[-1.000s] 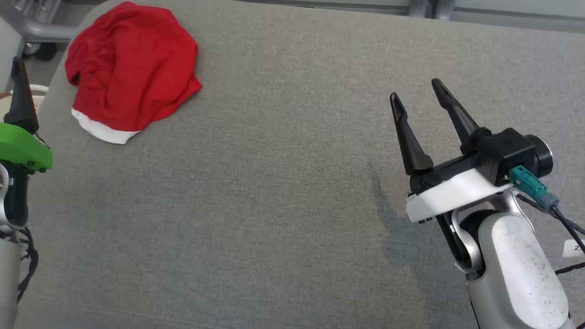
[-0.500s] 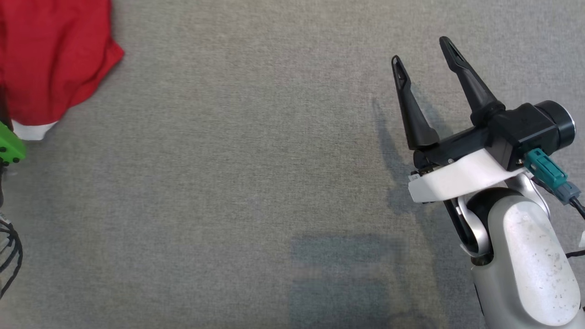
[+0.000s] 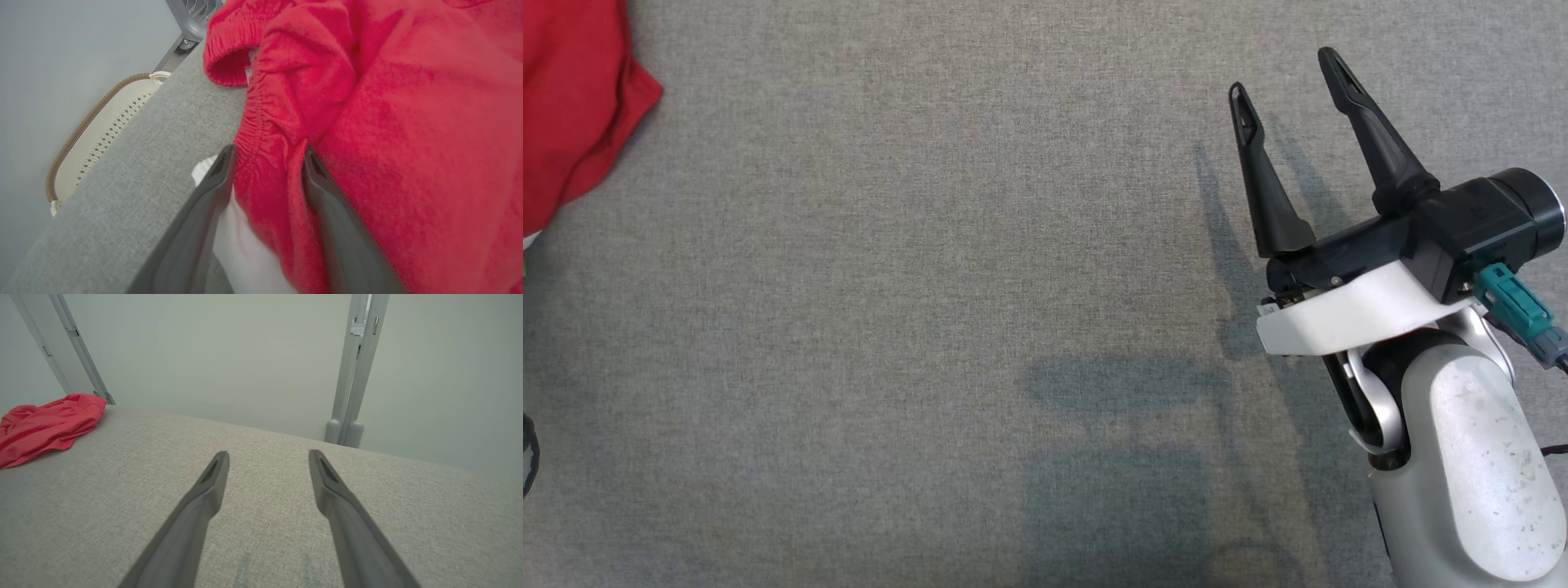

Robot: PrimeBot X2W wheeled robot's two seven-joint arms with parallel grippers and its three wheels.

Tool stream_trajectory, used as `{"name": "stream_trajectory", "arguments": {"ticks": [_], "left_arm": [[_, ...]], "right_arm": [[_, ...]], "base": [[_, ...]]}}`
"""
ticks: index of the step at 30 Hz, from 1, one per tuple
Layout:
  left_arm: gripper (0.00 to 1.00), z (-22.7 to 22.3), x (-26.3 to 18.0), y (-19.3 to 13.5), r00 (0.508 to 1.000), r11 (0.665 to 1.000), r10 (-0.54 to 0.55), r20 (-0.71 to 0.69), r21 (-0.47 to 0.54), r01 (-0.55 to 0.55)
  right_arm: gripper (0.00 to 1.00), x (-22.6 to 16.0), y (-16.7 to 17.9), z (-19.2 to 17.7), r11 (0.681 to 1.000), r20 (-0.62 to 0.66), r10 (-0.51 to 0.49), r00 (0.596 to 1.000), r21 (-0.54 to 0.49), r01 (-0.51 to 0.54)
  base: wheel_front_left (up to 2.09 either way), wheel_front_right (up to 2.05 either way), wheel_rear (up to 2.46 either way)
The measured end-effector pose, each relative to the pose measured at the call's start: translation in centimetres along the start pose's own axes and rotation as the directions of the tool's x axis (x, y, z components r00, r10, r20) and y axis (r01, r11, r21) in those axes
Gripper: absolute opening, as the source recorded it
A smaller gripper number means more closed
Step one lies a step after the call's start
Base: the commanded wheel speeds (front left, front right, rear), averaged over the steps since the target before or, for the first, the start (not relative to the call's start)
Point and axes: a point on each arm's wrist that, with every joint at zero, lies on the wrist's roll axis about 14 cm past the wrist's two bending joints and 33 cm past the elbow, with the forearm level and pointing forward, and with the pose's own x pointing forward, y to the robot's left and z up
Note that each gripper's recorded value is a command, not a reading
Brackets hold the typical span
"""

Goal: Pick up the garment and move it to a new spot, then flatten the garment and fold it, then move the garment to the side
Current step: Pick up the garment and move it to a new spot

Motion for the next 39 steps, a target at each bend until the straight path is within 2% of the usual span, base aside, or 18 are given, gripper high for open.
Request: {"name": "stream_trajectory", "arguments": {"ticks": [1,5,10,17,23,30,33,34,35,39], "left_arm": [[0.00,0.1,0.0,0.0,1.000,1.000,0.002,0.009,-0.001,-0.002],[0.00,1.5,-0.5,0.4,0.997,1.000,0.007,0.071,0.006,-0.008],[0.00,6.6,-1.6,1.1,0.975,0.998,-0.004,0.222,0.058,-0.009],[0.00,12.8,-4.5,-1.2,0.927,0.987,-0.120,0.356,0.143,0.073],[0.00,18.8,-9.7,-5.5,0.825,0.954,-0.277,0.493,0.241,0.176],[0.00,23.1,-16.6,-10.6,0.690,0.894,-0.441,0.574,0.353,0.277],[0.00,24.3,-20.1,-13.2,0.618,0.856,-0.514,0.595,0.402,0.324],[0.00,24.5,-22.1,-14.5,0.578,0.834,-0.551,0.602,0.427,0.351],[0.00,24.5,-22.1,-14.5,0.578,0.834,-0.551,0.602,0.427,0.351],[0.00,24.2,-25.4,-16.7,0.518,0.795,-0.607,0.603,0.456,0.400]], "right_arm": [[1.00,0.0,-0.1,0.1,1.000,0.003,-0.002,1.000,-0.001,0.002],[1.00,-0.3,-0.1,0.7,1.000,0.021,-0.006,1.000,0.005,0.006],[1.00,-1.0,-0.1,1.8,1.000,0.046,-0.011,0.999,0.017,0.010],[1.00,-2.6,0.1,3.5,0.999,0.080,-0.023,0.997,0.040,0.020],[1.00,-5.3,0.3,4.9,0.996,0.108,-0.050,0.993,0.081,0.041],[1.00,-8.7,0.2,6.6,0.993,0.136,-0.087,0.987,0.092,0.075],[1.00,-10.2,-0.1,7.6,0.991,0.158,-0.109,0.981,0.089,0.096],[1.00,-11.0,-0.2,8.2,0.990,0.170,-0.121,0.978,0.087,0.107],[1.00,-11.0,-0.2,8.2,0.990,0.170,-0.121,0.978,0.087,0.107],[1.00,-12.7,-0.4,9.0,0.988,0.190,-0.143,0.971,0.089,0.128]], "base": [[0.00,0.00,0.00],[0.00,0.00,0.00],[0.00,0.00,0.00],[0.00,0.00,0.00],[0.00,0.00,0.00],[0.00,0.00,0.00],[0.00,0.00,0.00],[0.00,0.00,0.00],[0.00,0.00,0.00],[0.00,0.00,0.00]]}}
